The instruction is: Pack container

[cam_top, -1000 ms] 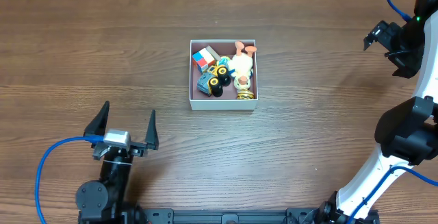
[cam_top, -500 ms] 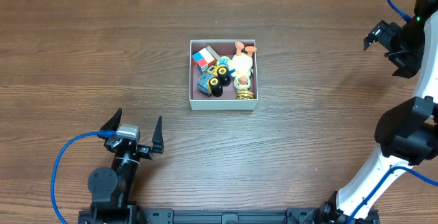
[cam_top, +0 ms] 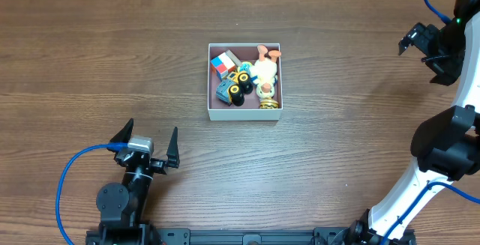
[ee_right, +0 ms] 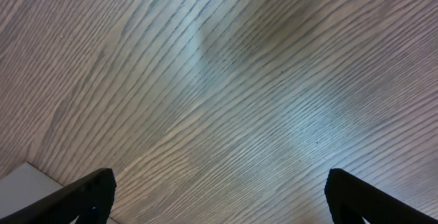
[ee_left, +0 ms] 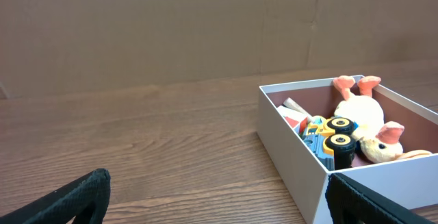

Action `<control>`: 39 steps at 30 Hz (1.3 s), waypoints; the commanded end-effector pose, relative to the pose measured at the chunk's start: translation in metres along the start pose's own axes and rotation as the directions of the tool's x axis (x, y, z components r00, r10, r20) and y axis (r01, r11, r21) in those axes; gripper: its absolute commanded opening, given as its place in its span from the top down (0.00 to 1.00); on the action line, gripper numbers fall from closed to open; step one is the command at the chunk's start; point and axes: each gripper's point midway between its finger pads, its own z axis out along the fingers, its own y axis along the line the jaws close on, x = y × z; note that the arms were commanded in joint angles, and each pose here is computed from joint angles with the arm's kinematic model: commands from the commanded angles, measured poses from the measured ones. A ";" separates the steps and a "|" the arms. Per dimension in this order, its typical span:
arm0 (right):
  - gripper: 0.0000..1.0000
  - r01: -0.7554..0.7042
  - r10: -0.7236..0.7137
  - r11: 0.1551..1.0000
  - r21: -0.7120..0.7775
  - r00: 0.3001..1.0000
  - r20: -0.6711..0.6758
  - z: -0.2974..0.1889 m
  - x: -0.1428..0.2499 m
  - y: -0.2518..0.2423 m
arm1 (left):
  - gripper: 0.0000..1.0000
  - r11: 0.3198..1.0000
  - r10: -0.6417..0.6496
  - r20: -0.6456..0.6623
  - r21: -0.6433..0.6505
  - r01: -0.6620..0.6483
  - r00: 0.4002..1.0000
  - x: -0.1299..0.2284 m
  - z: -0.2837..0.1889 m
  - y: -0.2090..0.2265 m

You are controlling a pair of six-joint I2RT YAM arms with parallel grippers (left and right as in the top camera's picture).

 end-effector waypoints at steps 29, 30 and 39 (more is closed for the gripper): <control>0.00 0.127 -0.074 0.985 -0.118 0.923 0.378 -0.112 0.008 0.033 | 0.00 1.000 0.018 0.002 -0.005 -0.018 1.000 0.000 0.000 0.001; 0.00 0.143 -0.078 0.981 -0.131 0.910 0.407 -0.117 0.009 0.037 | 0.00 1.000 0.018 0.002 -0.005 -0.018 1.000 0.000 0.000 0.001; 0.00 0.371 -0.079 0.889 -0.270 0.705 0.705 -0.135 0.067 0.074 | 0.00 1.000 0.018 0.002 -0.005 -0.018 1.000 0.000 0.000 0.001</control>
